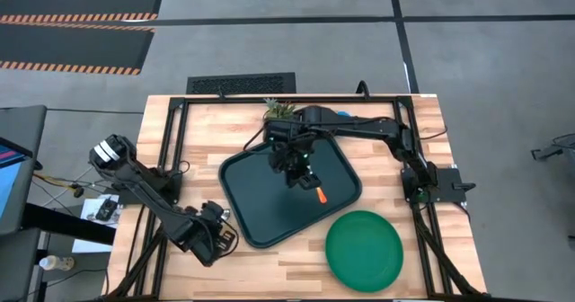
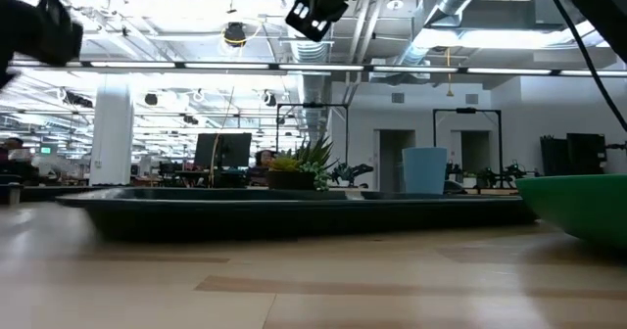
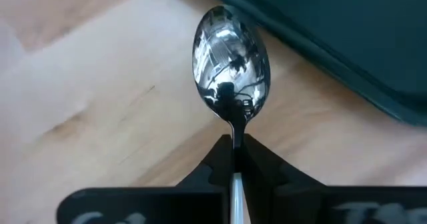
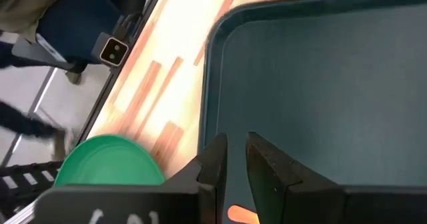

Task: Pick and place plate/cup/fork/spoon on tray
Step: Put the orange spoon on the black serving tray to the left of the orange fork

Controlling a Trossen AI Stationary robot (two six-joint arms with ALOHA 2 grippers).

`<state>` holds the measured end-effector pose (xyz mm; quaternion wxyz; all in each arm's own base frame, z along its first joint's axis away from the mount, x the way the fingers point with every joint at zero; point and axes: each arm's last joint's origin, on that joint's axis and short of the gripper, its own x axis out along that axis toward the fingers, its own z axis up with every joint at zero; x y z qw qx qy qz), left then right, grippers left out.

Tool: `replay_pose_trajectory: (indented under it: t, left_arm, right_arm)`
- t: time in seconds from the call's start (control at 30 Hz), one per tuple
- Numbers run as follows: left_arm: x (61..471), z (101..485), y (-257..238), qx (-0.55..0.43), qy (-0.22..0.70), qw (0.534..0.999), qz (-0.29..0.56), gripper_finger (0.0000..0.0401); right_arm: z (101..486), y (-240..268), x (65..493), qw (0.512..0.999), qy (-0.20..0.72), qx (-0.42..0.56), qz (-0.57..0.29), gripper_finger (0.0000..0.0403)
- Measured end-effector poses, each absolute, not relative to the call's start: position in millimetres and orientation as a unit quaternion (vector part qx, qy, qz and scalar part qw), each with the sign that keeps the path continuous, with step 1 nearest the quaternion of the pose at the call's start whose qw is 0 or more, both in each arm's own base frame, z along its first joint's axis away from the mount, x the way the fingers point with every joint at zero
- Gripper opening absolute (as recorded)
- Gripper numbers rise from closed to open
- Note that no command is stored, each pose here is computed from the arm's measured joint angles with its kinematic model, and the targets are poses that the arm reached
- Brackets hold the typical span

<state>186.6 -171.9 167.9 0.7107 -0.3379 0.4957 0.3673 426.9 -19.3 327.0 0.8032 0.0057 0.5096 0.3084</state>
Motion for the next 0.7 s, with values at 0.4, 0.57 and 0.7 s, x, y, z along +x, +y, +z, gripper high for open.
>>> replay_pose_trajectory:
  t: [0.4,0.57,0.7]
  left_arm:
    - [149,248,-148,-0.380,0.379,0.794,0.285,0.0001]
    - [130,286,-128,-0.405,0.259,0.848,0.223,0.0000]
    - [118,310,-112,-0.389,0.194,0.883,0.176,0.0000]
  right_arm:
    - [361,-10,406,0.816,0.457,-0.002,0.355,0.0083]
    - [391,15,385,0.820,0.412,-0.027,0.397,0.0076]
    - [411,32,366,0.821,0.389,-0.045,0.414,0.0072]
